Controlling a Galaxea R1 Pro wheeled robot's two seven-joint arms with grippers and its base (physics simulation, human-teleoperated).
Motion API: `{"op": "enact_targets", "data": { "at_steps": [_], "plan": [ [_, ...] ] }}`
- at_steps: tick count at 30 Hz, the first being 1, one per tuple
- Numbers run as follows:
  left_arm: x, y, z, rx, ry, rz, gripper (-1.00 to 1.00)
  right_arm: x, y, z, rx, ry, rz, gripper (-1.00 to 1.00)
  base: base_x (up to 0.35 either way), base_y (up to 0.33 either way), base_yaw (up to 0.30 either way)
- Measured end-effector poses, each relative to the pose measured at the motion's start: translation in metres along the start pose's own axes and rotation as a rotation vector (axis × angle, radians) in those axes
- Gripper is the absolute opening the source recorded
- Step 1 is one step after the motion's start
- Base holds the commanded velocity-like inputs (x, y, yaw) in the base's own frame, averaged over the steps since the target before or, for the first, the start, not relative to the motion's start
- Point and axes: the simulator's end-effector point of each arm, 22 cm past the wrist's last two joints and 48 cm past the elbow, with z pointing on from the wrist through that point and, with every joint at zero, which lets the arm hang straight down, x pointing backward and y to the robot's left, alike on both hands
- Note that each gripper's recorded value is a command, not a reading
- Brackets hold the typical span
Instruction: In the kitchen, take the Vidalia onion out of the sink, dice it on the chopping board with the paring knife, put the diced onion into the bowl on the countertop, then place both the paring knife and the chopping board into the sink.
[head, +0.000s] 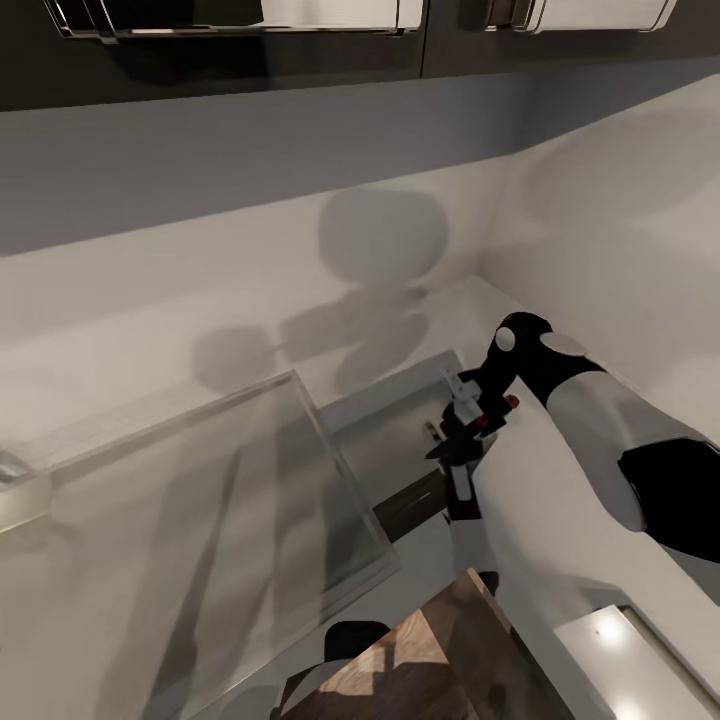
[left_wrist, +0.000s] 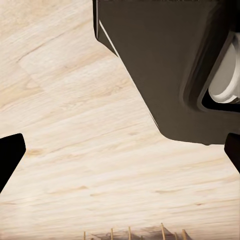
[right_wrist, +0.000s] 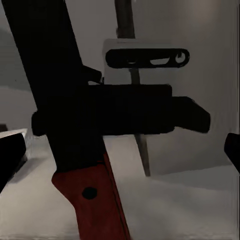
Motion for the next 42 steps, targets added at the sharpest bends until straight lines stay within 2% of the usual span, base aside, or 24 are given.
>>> {"op": "enact_targets", "data": {
  "at_steps": [4,7,14,22,42],
  "plan": [
    [0.0,0.0,0.0,0.0,0.0,0.0,1.0,-0.004,-0.008,-0.02,0.011,0.018,-0.03,1.0,0.0,0.0,0.0],
    [0.0,0.0,0.0,0.0,0.0,0.0,1.0,-0.006,-0.007,-0.036,-0.007,0.029,-0.048,1.0,0.0,0.0,0.0],
    [0.0,0.0,0.0,0.0,0.0,0.0,1.0,-0.005,-0.006,-0.042,-0.012,0.03,-0.047,1.0,0.0,0.0,0.0],
    [0.0,0.0,0.0,0.0,0.0,0.001,1.0,0.006,-0.006,-0.04,0.009,0.039,-0.032,1.0,0.0,0.0,0.0],
    [0.0,-0.001,0.0,0.001,0.0,0.002,1.0,0.026,0.01,-0.009,-0.004,0.019,0.035,1.0,0.0,0.0,0.0]
  ]
}}
